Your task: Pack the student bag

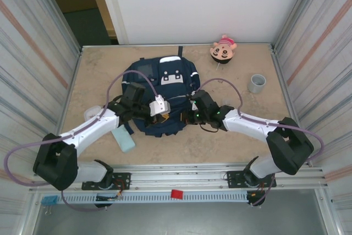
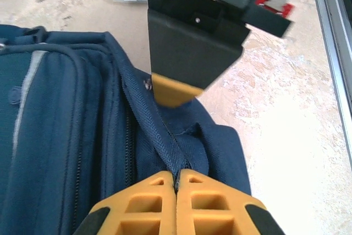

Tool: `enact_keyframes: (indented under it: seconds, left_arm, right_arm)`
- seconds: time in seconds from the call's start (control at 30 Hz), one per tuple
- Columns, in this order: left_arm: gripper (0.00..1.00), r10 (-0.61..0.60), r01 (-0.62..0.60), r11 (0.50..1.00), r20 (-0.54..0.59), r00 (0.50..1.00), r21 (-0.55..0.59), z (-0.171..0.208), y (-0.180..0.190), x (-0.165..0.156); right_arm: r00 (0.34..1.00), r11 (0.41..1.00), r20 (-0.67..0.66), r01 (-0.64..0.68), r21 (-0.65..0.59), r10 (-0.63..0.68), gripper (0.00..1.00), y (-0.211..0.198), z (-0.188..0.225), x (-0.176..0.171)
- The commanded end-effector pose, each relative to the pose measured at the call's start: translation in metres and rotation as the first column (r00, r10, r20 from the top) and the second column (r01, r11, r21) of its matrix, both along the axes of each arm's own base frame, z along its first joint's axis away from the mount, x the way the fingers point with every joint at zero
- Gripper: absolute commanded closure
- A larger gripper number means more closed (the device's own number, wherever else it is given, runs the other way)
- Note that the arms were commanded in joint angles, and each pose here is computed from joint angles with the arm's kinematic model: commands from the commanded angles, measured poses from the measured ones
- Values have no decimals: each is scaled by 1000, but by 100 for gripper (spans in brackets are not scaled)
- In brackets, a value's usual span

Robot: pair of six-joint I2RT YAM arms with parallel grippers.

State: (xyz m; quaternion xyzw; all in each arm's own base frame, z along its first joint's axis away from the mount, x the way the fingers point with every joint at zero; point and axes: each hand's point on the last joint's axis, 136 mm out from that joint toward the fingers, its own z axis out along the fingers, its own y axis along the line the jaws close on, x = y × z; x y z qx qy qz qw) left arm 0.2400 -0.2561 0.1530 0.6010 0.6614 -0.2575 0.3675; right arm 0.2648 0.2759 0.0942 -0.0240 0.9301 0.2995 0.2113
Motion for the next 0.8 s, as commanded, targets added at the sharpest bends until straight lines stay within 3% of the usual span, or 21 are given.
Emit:
enact_keyframes:
  seconds: [0.0,0.23,0.33,0.57,0.7,0.77]
  left_arm:
    - [100,-12,16,997,51,999,-71,29,6,-6]
    - [100,30,-29,999,58,998,-14,24,32,-10]
    - [99,48,-50,998,62,997,33,18,43,-14]
    - [39,113,-115,993,89,990,17,37,26,-13]
    - [25,174,-192,976,169,970,98,26,-1,2]
    - [23,194,-212,970,140,971,122,14,-13,9]
  right_arm:
    - [991,980,-27,128,-151,-133,100,-52,-20,5]
    - [984,970,11,179,-163,-180,100,-80,-6,23]
    - [995,991,40,100,-89,-96,100,-61,9,25]
    - [994,998,109,-12,-68,20,100,-25,31,14]
    - [991,997,128,-25,-67,33,100,-16,36,10]
    - [990,998,133,-32,-62,40,100,-12,38,9]
